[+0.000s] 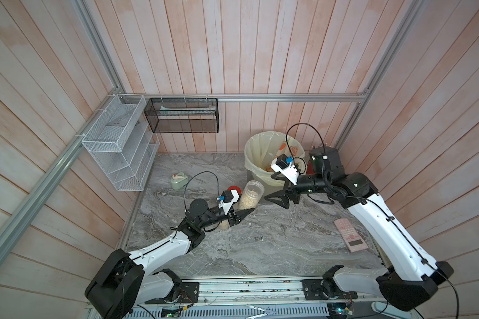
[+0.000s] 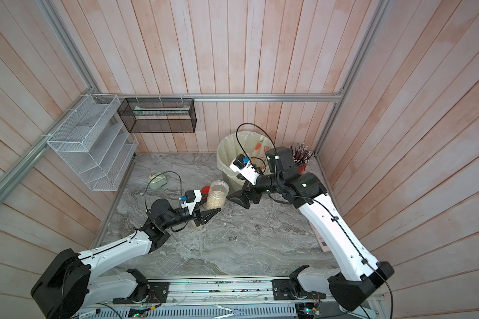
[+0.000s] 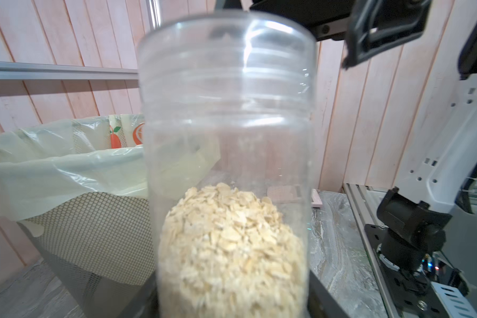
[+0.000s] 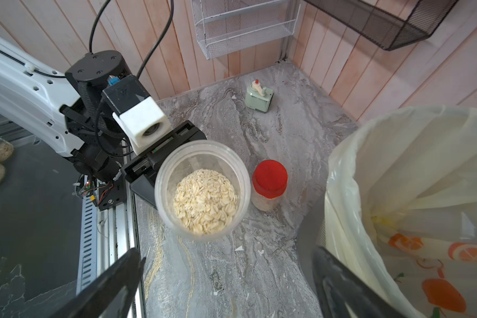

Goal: Empty expired oatmeal from jars
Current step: Unscrew the lid from the jar.

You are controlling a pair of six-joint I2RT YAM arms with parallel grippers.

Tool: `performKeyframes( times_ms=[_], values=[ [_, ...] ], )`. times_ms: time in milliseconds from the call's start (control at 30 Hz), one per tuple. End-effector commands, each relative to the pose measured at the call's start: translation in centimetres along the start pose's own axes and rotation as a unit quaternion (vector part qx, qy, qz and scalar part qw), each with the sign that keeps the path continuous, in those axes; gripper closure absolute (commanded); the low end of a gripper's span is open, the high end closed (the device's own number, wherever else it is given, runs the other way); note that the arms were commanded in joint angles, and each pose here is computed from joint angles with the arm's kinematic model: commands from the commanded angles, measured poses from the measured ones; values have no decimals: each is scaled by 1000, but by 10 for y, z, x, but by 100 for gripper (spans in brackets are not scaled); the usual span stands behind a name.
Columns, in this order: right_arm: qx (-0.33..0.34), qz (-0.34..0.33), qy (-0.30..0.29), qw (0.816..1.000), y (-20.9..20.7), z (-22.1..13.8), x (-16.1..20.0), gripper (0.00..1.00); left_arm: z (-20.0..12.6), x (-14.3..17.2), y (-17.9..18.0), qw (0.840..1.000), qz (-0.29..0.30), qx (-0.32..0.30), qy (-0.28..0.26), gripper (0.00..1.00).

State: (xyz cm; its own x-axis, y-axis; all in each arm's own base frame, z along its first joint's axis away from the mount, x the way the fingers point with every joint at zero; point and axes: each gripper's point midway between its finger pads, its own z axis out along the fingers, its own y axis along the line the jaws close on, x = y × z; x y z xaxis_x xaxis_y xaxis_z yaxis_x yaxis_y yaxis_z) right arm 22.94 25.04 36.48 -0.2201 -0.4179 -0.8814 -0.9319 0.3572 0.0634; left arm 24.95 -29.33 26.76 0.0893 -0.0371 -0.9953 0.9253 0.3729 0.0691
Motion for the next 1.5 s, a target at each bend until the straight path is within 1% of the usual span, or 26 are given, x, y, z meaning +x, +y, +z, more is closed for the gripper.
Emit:
performKeyframes(
  times_ms=[0,100,133,200,300,333,367,433,533,633,867,1133,1333,1467],
  values=[
    [43,43,-68,996,-10,-22,-16,2,0,-32,14,997,41,-51,-35,96],
    [76,90,-97,988,-16,-35,-15,2,2,-33,12,995,66,-73,-30,96],
    [89,118,-107,983,-19,-39,-16,2,4,-34,11,994,74,-77,-27,97],
    [86,174,-121,973,-19,-43,-20,4,9,-32,8,992,88,-83,-19,96],
    [84,287,-129,946,-23,-44,-22,8,15,-28,6,991,100,-92,-10,97],
    [95,326,-123,933,-28,-44,-17,8,15,-27,6,990,102,-96,-9,97],
    [97,353,-110,924,-29,-42,-13,9,16,-26,6,989,104,-101,-10,96],
    [115,378,-89,914,-30,-40,-8,8,17,-26,6,987,111,-111,-9,96],
    [143,394,-63,906,-28,-35,-3,7,21,-25,5,984,129,-123,1,97],
    [137,408,-49,902,-25,-27,-2,6,27,-19,4,981,145,-130,19,96],
    [137,411,-5,901,-14,-5,7,6,33,-10,4,978,155,-135,40,96],
    [137,400,26,906,-10,15,13,6,37,-7,0,973,177,-139,54,96],
    [131,399,38,907,-7,23,14,12,34,-6,0,972,178,-141,54,96],
    [138,397,43,906,-8,22,16,13,33,-4,0,972,179,-142,57,96]
  ],
)
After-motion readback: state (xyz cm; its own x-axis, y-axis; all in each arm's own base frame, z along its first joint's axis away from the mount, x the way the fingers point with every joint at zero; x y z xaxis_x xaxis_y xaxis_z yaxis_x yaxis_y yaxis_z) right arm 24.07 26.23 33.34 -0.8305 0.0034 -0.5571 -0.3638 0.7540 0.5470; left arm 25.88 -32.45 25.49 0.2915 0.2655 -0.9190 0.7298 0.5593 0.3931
